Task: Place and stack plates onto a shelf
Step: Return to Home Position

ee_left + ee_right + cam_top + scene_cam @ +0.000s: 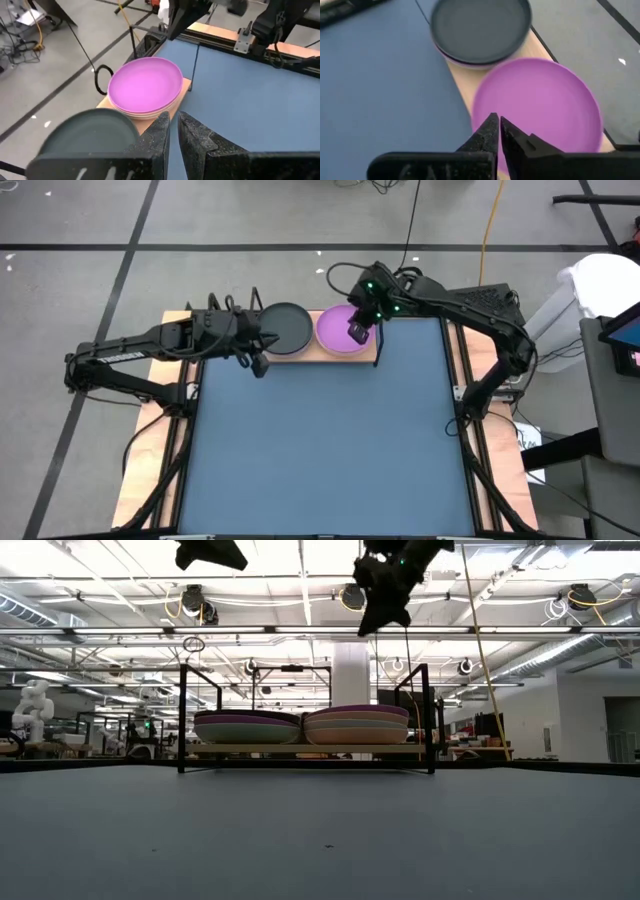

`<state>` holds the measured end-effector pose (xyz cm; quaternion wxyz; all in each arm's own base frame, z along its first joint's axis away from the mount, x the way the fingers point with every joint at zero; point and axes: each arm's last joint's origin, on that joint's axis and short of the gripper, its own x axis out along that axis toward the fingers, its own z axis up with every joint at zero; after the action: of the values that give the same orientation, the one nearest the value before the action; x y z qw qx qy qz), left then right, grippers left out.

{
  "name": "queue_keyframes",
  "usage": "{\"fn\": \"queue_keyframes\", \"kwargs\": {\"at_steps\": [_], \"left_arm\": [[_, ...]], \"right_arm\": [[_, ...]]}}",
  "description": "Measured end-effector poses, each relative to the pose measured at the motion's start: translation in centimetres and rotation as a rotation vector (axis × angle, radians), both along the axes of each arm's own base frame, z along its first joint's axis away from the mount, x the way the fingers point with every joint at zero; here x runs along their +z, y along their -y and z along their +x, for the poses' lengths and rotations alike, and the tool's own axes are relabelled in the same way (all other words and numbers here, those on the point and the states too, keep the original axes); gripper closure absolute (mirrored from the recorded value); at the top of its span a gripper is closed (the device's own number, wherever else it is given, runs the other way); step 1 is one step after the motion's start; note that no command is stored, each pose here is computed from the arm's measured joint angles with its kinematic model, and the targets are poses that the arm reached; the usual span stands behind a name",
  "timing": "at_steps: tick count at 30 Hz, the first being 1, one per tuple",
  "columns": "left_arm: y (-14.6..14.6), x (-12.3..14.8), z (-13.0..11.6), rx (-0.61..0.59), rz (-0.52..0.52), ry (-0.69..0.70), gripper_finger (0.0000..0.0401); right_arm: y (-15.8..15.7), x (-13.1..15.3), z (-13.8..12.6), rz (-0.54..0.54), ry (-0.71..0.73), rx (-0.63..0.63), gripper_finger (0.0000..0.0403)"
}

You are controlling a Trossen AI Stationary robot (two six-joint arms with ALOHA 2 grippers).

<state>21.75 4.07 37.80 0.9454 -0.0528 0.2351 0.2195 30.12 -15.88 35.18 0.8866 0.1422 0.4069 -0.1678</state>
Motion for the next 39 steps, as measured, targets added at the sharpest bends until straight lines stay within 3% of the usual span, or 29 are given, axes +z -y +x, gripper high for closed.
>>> {"fn": "queue_keyframes", "kwargs": {"at_steps": [10, 17, 23, 31, 36, 39], "left_arm": [[0.6, 1.2, -0.8, -0.078, -0.041, 0.095, 0.0359], [1.5, 2.9, -3.7, -0.153, -0.086, 0.204, 0.0393], [2.3, 4.0, -5.8, -0.191, -0.079, 0.276, 0.0398], [2.7, 4.8, -7.6, -0.190, -0.103, 0.343, 0.0395], [2.7, 5.2, -7.8, -0.154, -0.201, 0.415, 0.0394], [2.8, 5.2, -8.1, -0.186, -0.149, 0.401, 0.0394]], "right_arm": [[-4.4, 3.2, 0.0, -0.053, 0.151, 0.107, 0.0402], [-7.7, 4.9, -0.1, -0.087, 0.227, 0.217, 0.0403], [-9.9, 6.3, -0.7, -0.136, 0.296, 0.307, 0.0403], [-11.9, 8.4, -2.7, -0.161, 0.379, 0.364, 0.0403], [-13.4, 9.6, -4.3, -0.136, 0.434, 0.385, 0.0403], [-14.6, 9.8, -5.0, -0.143, 0.455, 0.433, 0.0403]]}}
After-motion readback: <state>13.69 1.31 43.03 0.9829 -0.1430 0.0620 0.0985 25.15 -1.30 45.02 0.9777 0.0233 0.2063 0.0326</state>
